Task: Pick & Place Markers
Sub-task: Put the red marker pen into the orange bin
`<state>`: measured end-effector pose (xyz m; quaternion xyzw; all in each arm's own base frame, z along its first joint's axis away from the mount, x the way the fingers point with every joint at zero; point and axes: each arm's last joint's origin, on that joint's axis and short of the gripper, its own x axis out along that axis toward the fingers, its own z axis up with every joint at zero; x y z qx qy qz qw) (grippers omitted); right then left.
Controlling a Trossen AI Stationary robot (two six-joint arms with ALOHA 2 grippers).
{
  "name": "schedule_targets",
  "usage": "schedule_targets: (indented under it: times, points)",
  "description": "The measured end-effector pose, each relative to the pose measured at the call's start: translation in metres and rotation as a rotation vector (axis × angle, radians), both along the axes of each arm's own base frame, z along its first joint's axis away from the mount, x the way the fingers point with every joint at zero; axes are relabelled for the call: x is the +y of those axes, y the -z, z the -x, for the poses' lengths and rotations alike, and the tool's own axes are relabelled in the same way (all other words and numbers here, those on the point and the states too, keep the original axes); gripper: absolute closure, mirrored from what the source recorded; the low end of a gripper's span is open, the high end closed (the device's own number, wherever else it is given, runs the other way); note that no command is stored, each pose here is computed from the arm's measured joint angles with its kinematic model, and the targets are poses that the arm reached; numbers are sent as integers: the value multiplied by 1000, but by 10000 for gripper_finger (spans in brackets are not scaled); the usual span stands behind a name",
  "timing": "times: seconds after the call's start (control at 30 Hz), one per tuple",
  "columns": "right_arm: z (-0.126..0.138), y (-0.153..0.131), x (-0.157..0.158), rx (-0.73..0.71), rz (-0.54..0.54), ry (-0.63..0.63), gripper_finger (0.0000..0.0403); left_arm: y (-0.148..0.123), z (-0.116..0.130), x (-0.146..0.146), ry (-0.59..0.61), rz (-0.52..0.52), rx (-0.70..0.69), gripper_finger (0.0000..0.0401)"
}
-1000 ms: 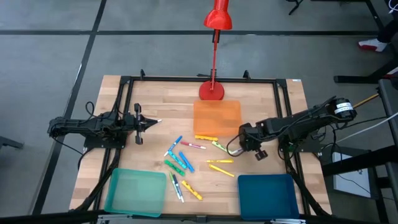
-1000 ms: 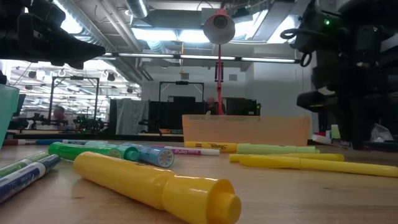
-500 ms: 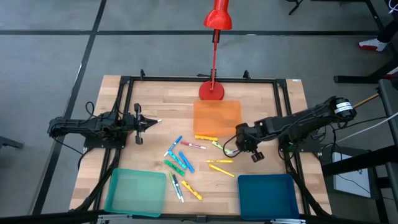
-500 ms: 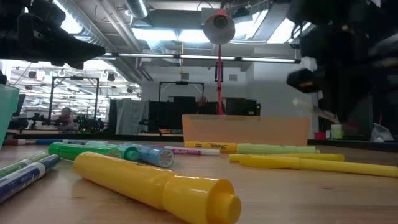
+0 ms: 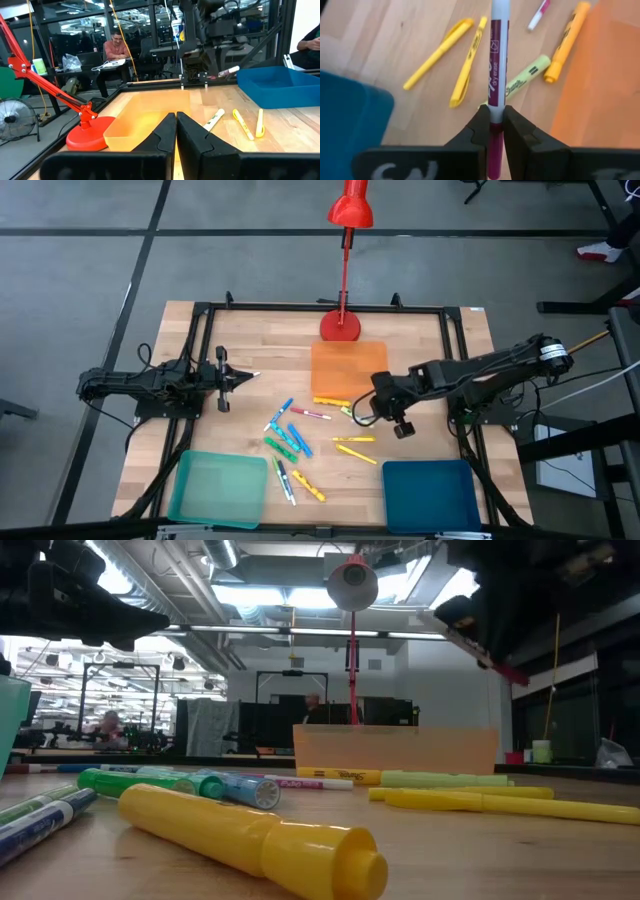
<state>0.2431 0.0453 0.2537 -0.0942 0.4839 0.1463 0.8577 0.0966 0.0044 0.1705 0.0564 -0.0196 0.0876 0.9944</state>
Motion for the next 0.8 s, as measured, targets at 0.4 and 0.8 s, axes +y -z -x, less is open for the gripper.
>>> schedule_targets:
  times: [0.4, 0.8]
  points:
    - [-6, -21, 1, -50, -18, 15, 368, 0, 0, 0, 0, 0, 0, 393]
    - [-25, -40, -13, -95, 61, 42, 368, 0, 0, 0, 1, 0, 0, 391]
